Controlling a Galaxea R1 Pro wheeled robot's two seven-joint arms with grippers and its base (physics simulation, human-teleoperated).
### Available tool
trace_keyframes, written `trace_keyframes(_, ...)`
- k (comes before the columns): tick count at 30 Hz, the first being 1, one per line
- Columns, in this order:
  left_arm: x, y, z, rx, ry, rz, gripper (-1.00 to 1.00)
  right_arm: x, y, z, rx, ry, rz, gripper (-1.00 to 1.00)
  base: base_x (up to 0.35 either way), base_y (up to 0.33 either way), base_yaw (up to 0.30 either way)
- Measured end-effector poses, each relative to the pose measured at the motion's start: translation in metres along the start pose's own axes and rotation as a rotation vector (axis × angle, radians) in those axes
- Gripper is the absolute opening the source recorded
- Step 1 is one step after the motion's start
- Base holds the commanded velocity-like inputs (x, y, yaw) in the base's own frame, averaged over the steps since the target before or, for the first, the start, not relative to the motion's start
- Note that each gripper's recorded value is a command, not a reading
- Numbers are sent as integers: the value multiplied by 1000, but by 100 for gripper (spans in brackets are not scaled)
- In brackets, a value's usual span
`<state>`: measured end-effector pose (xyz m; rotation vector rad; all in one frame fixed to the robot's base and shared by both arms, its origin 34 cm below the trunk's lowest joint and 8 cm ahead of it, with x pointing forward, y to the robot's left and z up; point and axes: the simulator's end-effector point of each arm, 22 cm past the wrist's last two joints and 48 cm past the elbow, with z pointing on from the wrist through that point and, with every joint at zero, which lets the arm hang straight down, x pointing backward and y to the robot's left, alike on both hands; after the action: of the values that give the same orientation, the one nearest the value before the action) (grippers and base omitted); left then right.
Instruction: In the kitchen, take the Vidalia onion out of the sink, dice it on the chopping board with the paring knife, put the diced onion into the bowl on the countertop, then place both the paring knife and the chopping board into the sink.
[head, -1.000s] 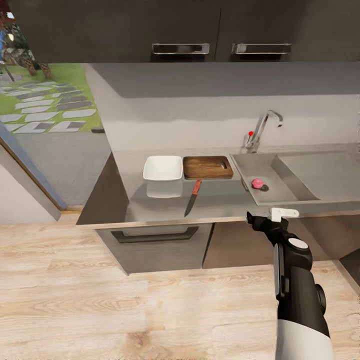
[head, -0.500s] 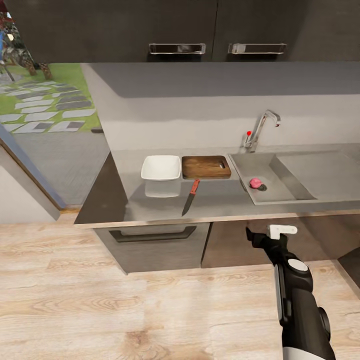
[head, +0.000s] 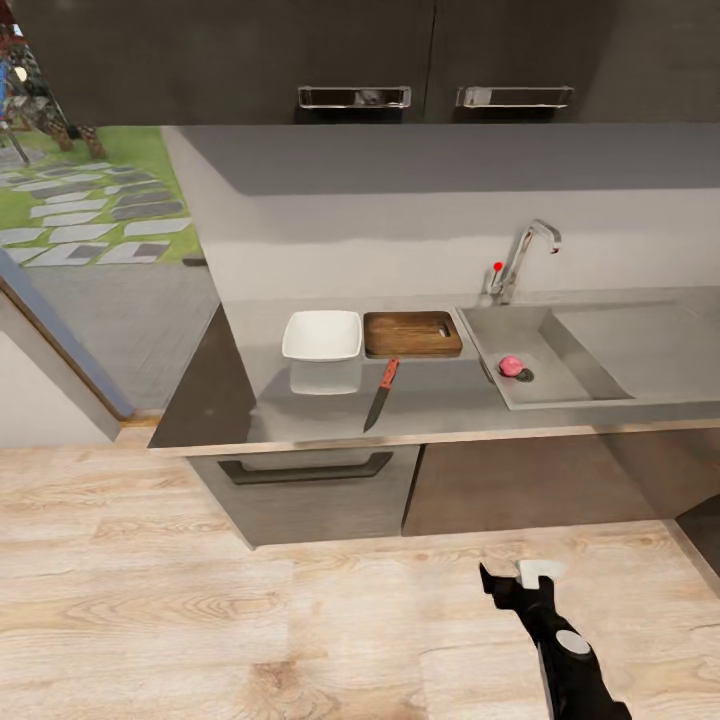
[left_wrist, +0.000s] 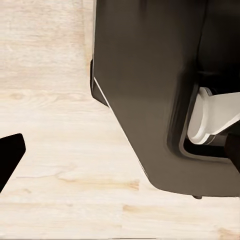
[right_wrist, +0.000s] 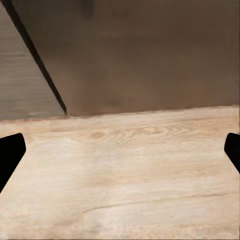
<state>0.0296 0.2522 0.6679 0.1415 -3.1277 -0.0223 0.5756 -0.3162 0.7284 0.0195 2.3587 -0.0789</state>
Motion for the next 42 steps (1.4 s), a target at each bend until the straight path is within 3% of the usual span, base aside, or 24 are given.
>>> trace_keyframes(8, 2, 21, 0, -45, 3, -51, 100, 118, 31, -12, -112, 152, 27, 100, 0, 0, 0)
trace_keyframes(9, 3, 21, -1, -47, 5, -53, 100, 161, -2, -25, -58, 226, 2, 100, 0, 0, 0)
trace_keyframes(10, 3, 21, -1, -47, 5, -53, 100, 205, 18, -45, -112, 317, 16, 100, 0, 0, 0)
trace_keyframes(11, 3, 21, -1, -47, 5, -53, 100, 218, 20, -53, -129, 340, 4, 100, 0, 0, 0)
trace_keyframes(12, 3, 21, -1, -47, 4, -53, 100, 249, 17, -76, -160, 388, -64, 100, 0, 0, 0)
trace_keyframes(13, 3, 21, -1, -47, 5, -53, 100, 267, 17, -92, -176, 420, -93, 100, 0, 0, 0)
trace_keyframes(18, 4, 22, -1, -48, 6, -53, 100, 331, 15, -153, -235, 528, -174, 100, 0, 0, 0)
trace_keyframes(21, 4, 22, -1, -48, 7, -53, 100, 366, -8, -197, -236, 589, -211, 100, 0, 0, 0)
trace_keyframes(24, 4, 22, -1, -48, 6, -54, 100, 386, -27, -226, -230, 628, -231, 100, 0, 0, 0)
trace_keyframes(27, 5, 22, -1, -48, 9, -54, 100, 396, -37, -243, -226, 651, -241, 100, 0, 0, 0)
trace_keyframes(32, 5, 21, -1, -48, 11, -54, 100, 400, -48, -248, -179, 660, -247, 100, 0, 0, 0)
trace_keyframes(36, 6, 21, -1, -48, 12, -55, 100, 390, -69, -236, 7, 620, -243, 100, 0, 0, 0)
trace_keyframes(40, 6, 21, -1, -48, 11, -54, 100, 349, -84, -203, 223, 492, -138, 100, 0, 0, 0)
trace_keyframes(41, 6, 21, -1, -48, 11, -53, 100, 344, -80, -199, 230, 475, -119, 100, 0, -67, 0)
trace_keyframes(42, 6, 21, -1, -48, 11, -53, 100, 337, -65, -191, 189, 443, -85, 100, 0, -178, 0)
